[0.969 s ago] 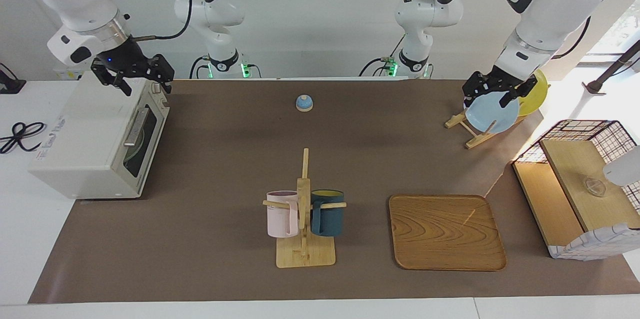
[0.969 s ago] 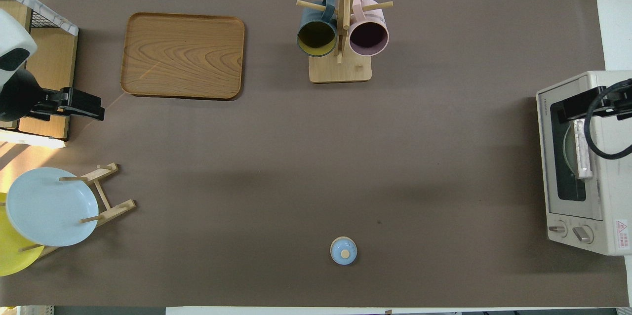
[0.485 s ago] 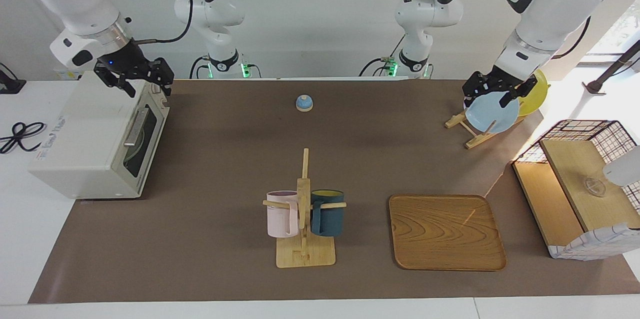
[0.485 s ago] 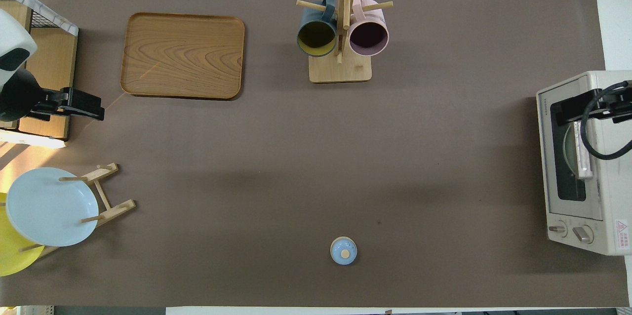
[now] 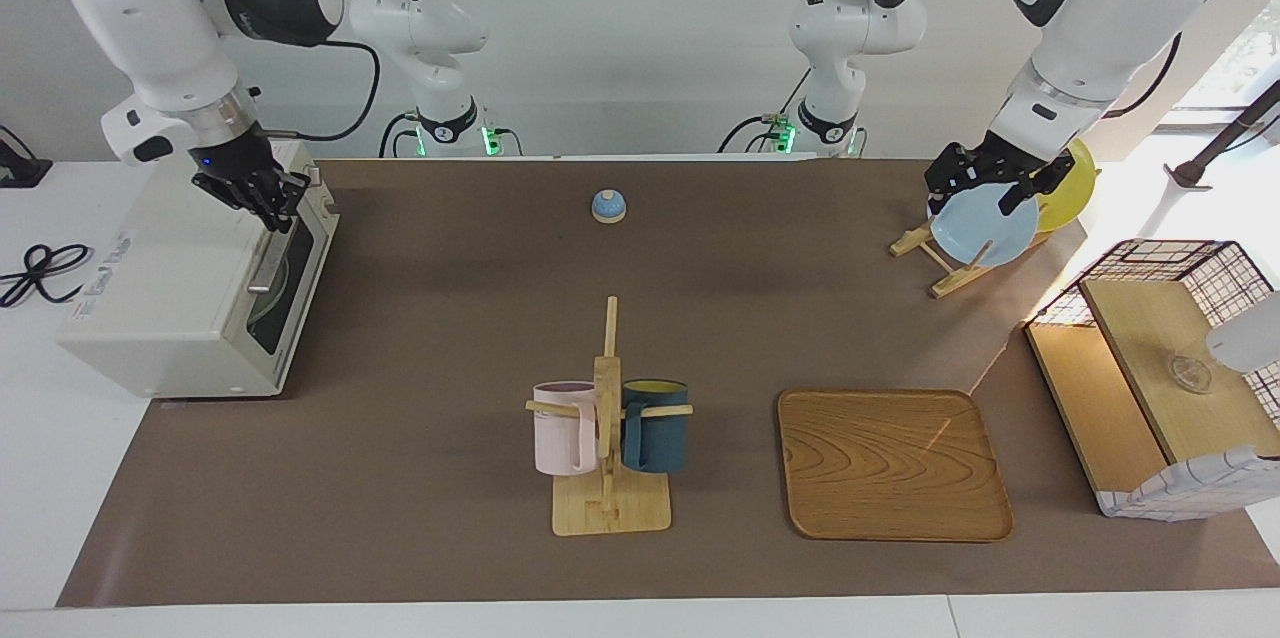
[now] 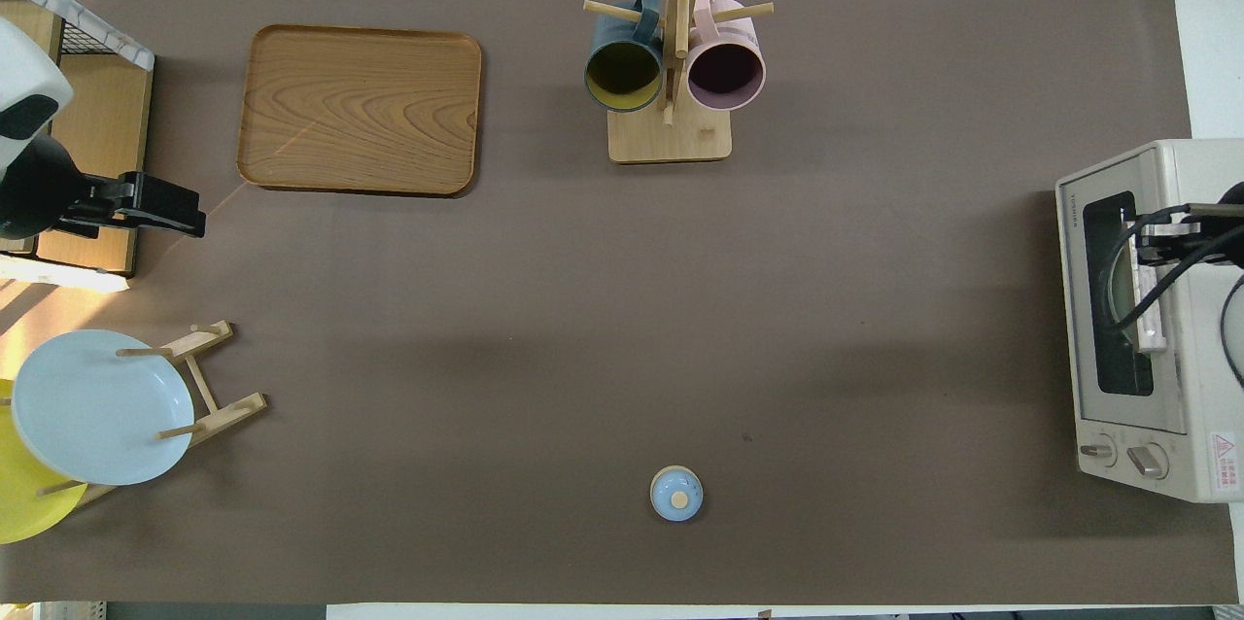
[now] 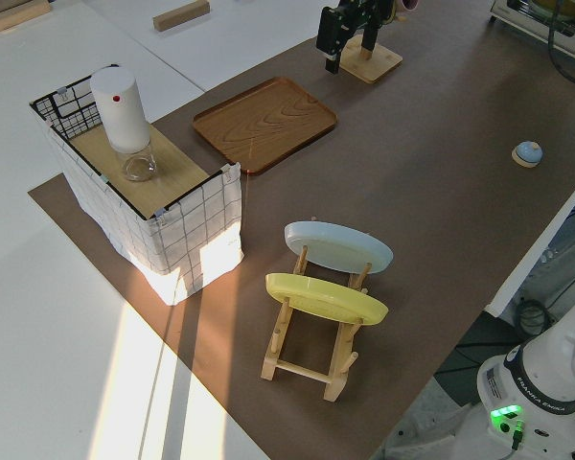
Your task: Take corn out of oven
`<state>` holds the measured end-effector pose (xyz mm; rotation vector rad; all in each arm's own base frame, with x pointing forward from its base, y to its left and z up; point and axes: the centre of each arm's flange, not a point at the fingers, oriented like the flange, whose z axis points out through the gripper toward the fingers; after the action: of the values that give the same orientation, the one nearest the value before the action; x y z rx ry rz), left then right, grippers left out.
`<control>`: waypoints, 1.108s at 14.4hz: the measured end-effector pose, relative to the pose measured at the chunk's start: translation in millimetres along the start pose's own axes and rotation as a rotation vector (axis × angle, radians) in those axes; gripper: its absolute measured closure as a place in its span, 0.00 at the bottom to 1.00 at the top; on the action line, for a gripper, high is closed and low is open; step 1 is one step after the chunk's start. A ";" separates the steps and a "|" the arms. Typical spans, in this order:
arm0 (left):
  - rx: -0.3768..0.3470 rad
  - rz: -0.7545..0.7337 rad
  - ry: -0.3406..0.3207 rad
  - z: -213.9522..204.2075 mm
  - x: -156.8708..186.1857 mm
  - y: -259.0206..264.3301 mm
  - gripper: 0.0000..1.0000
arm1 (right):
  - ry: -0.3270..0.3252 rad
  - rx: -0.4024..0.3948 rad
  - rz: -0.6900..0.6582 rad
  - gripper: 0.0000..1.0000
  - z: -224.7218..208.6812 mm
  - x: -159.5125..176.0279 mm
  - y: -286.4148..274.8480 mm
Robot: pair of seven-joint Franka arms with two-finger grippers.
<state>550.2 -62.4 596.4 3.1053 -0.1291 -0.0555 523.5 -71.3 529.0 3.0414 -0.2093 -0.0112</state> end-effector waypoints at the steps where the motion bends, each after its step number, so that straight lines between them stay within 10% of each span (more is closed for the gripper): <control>1: 0.000 0.000 0.000 0.0 0.0 0.0 0.00 | -0.004 -0.013 0.007 0.99 10.5 -4.9 2.6; 16: 0.000 0.000 0.000 0.0 0.0 0.0 0.00 | -0.045 -0.046 0.045 0.99 59.0 -16.9 32.1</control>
<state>550.2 -62.4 596.4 3.1053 -0.1291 -0.0555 501.5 -106.1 473.2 2.9914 -0.2776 -0.0800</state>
